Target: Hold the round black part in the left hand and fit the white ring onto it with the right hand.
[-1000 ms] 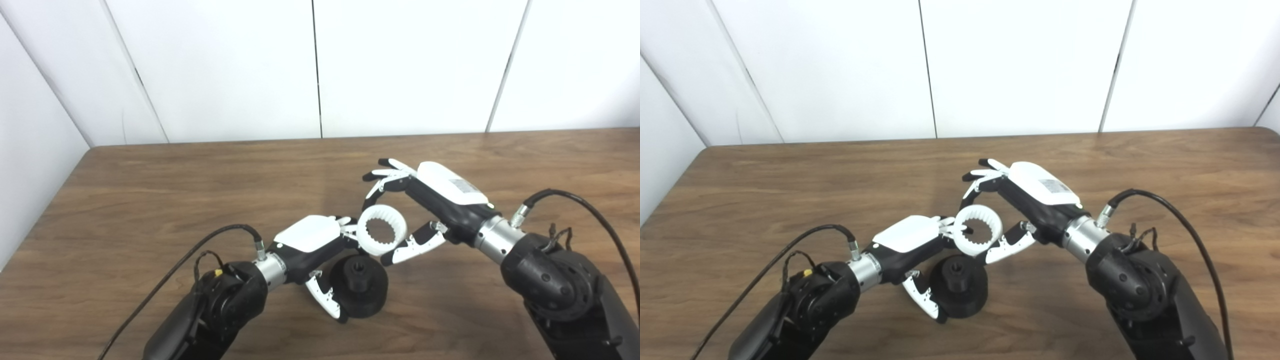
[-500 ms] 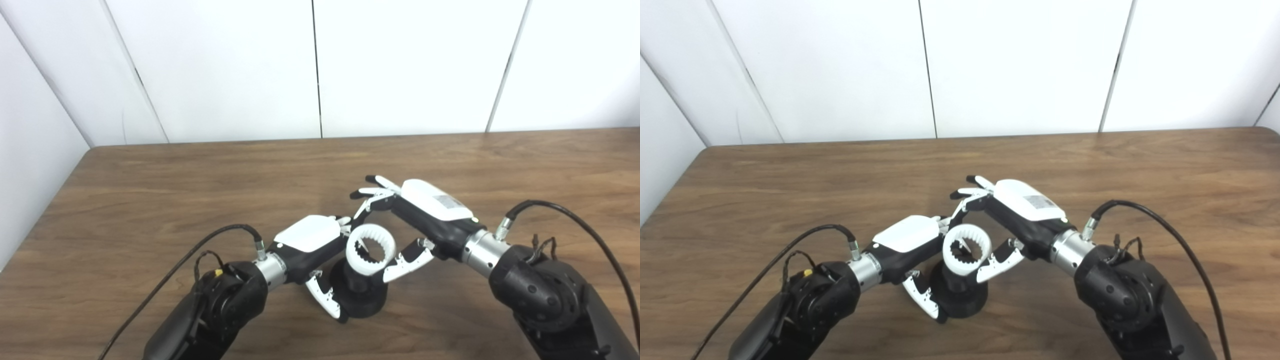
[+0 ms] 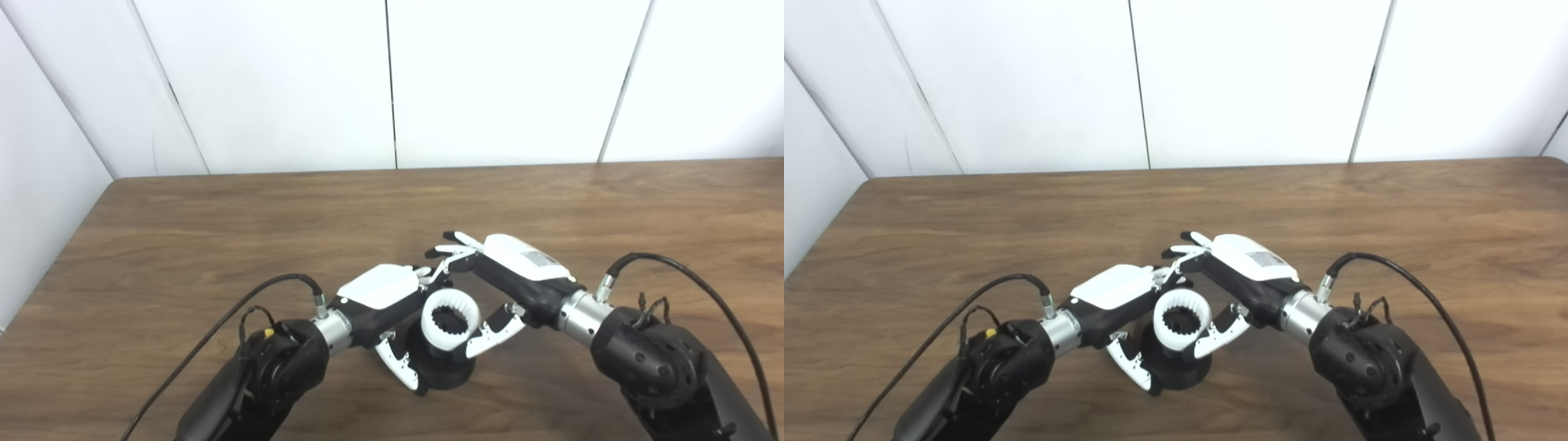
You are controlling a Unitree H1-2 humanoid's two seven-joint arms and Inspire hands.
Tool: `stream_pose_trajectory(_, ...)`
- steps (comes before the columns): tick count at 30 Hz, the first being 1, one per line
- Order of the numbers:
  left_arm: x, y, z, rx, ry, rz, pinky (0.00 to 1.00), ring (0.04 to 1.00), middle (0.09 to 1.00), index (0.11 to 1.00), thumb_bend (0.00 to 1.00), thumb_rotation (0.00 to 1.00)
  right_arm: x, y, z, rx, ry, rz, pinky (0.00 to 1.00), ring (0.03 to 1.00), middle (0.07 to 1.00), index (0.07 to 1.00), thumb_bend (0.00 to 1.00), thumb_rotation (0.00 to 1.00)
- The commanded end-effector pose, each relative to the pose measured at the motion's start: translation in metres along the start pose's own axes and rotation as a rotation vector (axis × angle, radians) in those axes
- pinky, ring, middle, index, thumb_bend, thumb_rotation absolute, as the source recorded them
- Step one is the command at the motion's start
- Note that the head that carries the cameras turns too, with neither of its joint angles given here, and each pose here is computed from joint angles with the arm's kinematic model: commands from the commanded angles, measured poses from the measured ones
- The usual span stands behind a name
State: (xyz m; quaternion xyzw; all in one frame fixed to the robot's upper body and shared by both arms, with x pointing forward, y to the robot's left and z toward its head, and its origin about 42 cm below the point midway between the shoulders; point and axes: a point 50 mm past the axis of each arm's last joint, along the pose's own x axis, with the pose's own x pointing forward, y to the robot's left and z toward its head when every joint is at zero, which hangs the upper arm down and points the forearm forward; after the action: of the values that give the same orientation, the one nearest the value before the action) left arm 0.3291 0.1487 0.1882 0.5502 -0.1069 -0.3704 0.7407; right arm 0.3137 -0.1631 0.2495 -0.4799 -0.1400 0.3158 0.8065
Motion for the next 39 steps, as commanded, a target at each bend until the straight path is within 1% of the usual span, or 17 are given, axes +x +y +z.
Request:
stream_pose_trajectory(1, 0.004, 0.005, -0.004, 0.046, 0.021, -0.007, 1.00, 1.000, 0.954, 0.685, 0.95, 0.19, 0.004, -0.007, 0.006, -0.021, -0.051, -0.033, 0.89, 1.000, 0.895, 0.494, 0.51, 0.16)
stream_pose_trajectory(6, 0.004, 0.006, -0.004, 0.053, 0.023, -0.014, 1.00, 1.000, 0.953, 0.687, 0.95, 0.22, 0.004, -0.003, 0.004, -0.015, -0.050, -0.020, 0.89, 1.000, 0.897, 0.494, 0.51, 0.16)
stream_pose_trajectory(11, 0.004, 0.007, -0.002, 0.048, 0.024, -0.010, 1.00, 1.000, 0.952, 0.675, 0.95, 0.19, 0.004, 0.000, 0.003, -0.016, -0.049, -0.012, 0.90, 1.000, 0.900, 0.494, 0.51, 0.16)
stream_pose_trajectory(18, 0.005, 0.007, -0.002, 0.054, 0.019, -0.006, 1.00, 1.000, 0.957, 0.662, 0.95, 0.19, 0.004, 0.005, 0.003, 0.002, -0.045, 0.002, 0.91, 1.000, 0.903, 0.494, 0.51, 0.16)
stream_pose_trajectory(26, 0.004, 0.008, -0.001, 0.050, 0.018, -0.005, 1.00, 1.000, 0.957, 0.651, 0.95, 0.18, 0.003, 0.010, 0.002, 0.011, -0.048, 0.009, 0.91, 1.000, 0.898, 0.494, 0.51, 0.16)
stream_pose_trajectory(30, 0.004, 0.009, -0.002, 0.065, 0.017, -0.009, 1.00, 1.000, 0.961, 0.655, 0.95, 0.20, 0.004, 0.015, 0.002, -0.012, -0.052, 0.019, 0.90, 1.000, 0.894, 0.494, 0.51, 0.16)
stream_pose_trajectory(34, 0.004, 0.008, -0.002, 0.058, 0.021, -0.010, 1.00, 1.000, 0.965, 0.658, 0.96, 0.18, 0.006, 0.020, 0.002, -0.053, -0.057, 0.032, 0.93, 1.000, 0.893, 0.494, 0.51, 0.16)
stream_pose_trajectory(39, 0.004, 0.008, -0.002, 0.061, 0.017, -0.008, 1.00, 1.000, 0.962, 0.663, 0.95, 0.20, 0.006, 0.025, 0.004, -0.098, -0.068, 0.043, 0.96, 1.000, 0.892, 0.494, 0.52, 0.15)
